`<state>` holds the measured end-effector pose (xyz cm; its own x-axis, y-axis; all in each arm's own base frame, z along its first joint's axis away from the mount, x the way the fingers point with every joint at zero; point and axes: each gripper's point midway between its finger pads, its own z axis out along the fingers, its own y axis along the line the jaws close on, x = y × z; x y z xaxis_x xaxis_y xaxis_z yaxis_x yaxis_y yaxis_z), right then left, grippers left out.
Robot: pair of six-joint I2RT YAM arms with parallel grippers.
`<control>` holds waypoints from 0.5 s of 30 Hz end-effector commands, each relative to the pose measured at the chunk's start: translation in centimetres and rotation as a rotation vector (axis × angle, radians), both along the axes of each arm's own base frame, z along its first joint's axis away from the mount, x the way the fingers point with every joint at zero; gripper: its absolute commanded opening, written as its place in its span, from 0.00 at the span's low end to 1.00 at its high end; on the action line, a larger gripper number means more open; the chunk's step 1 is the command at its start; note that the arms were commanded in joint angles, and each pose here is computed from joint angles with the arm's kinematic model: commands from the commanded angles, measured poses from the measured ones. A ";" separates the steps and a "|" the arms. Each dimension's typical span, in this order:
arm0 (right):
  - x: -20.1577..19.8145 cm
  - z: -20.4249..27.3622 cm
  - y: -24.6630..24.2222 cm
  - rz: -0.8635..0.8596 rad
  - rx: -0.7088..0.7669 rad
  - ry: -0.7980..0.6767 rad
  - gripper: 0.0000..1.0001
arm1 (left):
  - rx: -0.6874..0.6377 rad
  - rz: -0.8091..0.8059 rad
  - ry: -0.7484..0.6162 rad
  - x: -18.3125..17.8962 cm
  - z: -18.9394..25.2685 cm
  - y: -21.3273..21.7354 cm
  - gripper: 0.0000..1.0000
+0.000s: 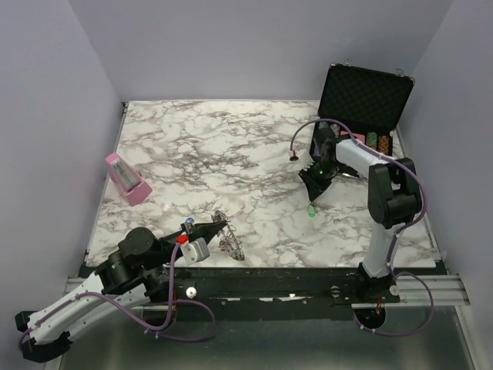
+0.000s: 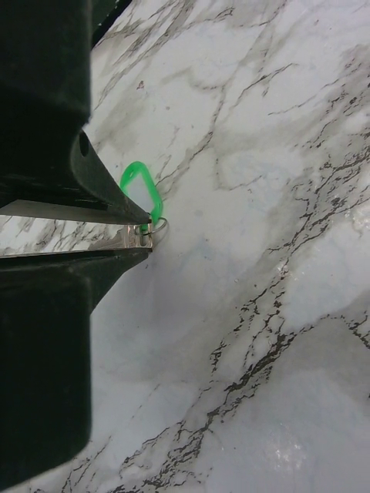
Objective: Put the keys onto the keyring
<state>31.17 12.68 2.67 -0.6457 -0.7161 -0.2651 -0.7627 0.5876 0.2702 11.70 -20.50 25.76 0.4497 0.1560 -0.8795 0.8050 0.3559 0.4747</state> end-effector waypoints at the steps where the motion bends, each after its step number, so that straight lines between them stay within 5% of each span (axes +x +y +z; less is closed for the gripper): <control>1: -0.7 -0.3 0.0 0.032 -0.012 0.060 0.26 | -0.037 0.006 -0.034 0.1 1.5 0.1 0.00; 15: -1.0 -0.7 0.7 0.053 0.021 0.119 0.29 | -0.035 0.008 -0.034 0.1 1.5 0.1 0.00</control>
